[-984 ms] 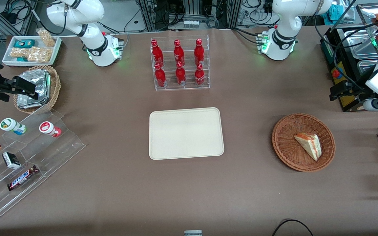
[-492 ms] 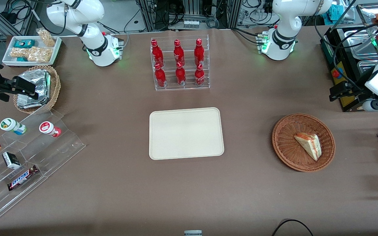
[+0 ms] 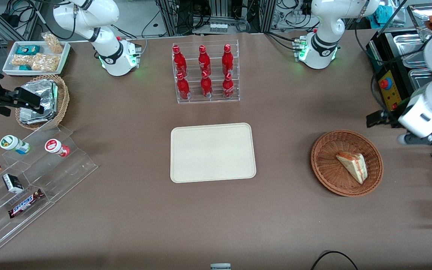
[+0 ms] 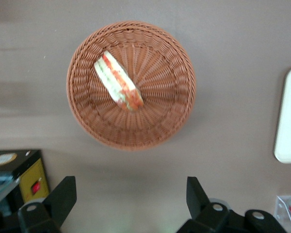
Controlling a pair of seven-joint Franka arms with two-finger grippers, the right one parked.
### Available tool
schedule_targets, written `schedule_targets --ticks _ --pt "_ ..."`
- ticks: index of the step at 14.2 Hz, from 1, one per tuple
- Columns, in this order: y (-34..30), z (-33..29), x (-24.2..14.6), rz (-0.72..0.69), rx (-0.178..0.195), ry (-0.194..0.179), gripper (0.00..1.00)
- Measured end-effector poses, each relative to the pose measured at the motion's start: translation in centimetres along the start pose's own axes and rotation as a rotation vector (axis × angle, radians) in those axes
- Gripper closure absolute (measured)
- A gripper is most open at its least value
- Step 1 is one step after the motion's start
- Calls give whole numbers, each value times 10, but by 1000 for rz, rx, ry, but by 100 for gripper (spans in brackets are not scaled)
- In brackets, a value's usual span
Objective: Place sandwich from basket to tray
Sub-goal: 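Move the left gripper over the wrapped sandwich in the wicker basket, then lower the left gripper and close it on the sandwich's crust edge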
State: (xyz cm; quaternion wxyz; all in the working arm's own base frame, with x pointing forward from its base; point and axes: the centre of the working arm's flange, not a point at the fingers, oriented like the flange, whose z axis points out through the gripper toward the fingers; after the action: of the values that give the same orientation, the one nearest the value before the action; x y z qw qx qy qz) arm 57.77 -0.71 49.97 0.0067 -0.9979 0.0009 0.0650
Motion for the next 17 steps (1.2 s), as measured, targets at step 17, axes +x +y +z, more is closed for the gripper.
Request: schedule_targets --ticks 17 --pt "-29 191 43 -551 -38 125 0"
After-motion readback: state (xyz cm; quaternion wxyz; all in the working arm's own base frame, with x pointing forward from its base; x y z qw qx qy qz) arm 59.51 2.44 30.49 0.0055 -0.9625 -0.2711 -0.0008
